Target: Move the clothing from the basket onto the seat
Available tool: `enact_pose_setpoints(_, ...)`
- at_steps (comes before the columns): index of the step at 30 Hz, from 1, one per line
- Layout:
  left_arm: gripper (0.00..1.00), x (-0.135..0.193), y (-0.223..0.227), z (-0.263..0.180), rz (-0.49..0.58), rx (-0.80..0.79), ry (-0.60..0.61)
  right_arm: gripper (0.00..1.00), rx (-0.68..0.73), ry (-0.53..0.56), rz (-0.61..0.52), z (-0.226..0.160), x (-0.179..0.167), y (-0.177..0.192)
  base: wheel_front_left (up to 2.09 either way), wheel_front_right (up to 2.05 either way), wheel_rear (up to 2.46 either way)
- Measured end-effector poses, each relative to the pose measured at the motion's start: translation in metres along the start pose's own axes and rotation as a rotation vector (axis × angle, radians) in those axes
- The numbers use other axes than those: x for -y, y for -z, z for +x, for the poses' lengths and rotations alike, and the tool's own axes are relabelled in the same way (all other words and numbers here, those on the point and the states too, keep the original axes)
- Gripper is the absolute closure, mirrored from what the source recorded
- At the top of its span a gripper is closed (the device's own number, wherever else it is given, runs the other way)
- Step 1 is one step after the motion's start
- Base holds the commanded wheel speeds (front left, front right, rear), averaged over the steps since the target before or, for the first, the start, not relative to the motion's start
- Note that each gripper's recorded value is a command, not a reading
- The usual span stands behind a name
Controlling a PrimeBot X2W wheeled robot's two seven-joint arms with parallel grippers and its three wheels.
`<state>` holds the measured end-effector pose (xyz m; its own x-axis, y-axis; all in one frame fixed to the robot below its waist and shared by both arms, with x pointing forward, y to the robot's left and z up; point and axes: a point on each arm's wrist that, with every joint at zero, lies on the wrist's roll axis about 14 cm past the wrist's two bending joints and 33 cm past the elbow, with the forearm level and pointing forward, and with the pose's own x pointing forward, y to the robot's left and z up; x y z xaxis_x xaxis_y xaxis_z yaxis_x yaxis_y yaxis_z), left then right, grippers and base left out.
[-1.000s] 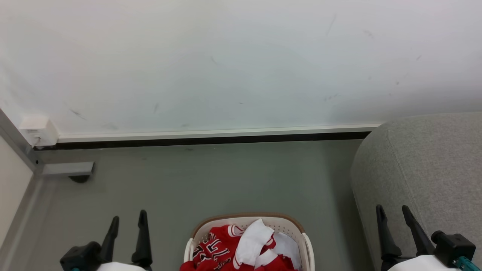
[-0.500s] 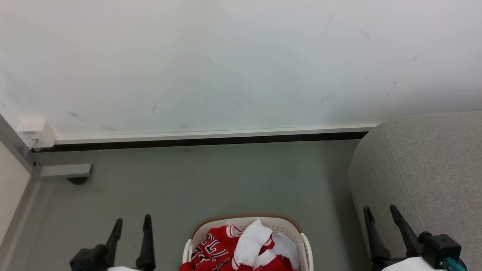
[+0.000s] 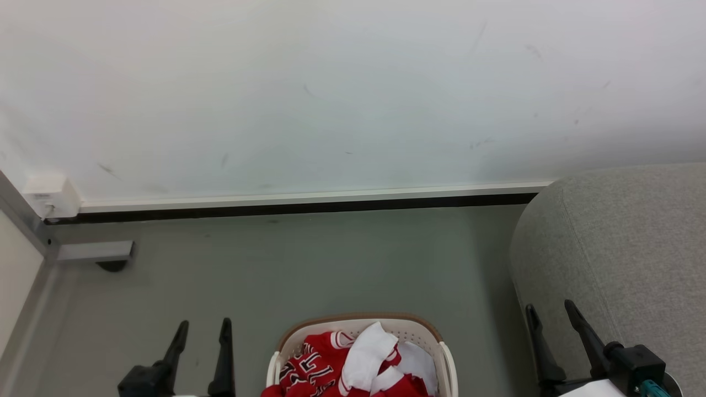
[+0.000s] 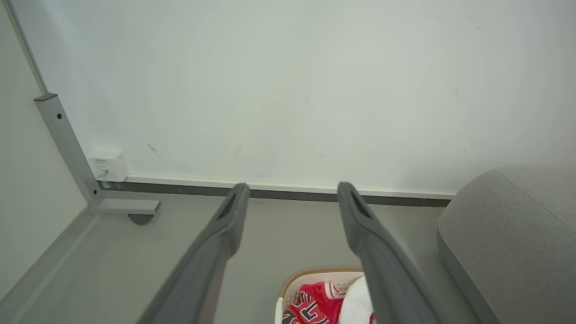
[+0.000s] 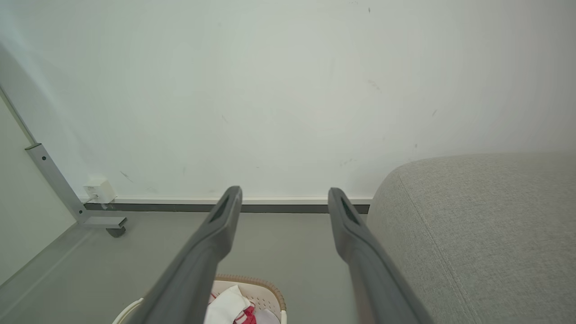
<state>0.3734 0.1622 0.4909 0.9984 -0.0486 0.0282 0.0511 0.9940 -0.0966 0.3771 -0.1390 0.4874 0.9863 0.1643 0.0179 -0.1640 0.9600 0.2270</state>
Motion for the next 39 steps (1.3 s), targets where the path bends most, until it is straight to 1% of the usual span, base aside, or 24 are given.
enact_pose_setpoints(28,0.00,0.002,0.012,0.002,0.009,-0.034,0.011,0.00,0.009,0.014,-0.003,0.000,0.005,-0.002,0.00,0.00,0.00)
enact_pose_setpoints(33,0.00,0.013,0.022,0.018,0.024,-0.060,0.061,0.00,0.026,0.028,0.000,0.012,0.012,-0.007,0.00,0.00,0.00)
enact_pose_setpoints(39,0.00,0.037,0.050,0.054,0.074,-0.134,0.182,0.00,0.021,0.045,-0.008,0.035,0.023,-0.004,0.00,0.00,0.00)
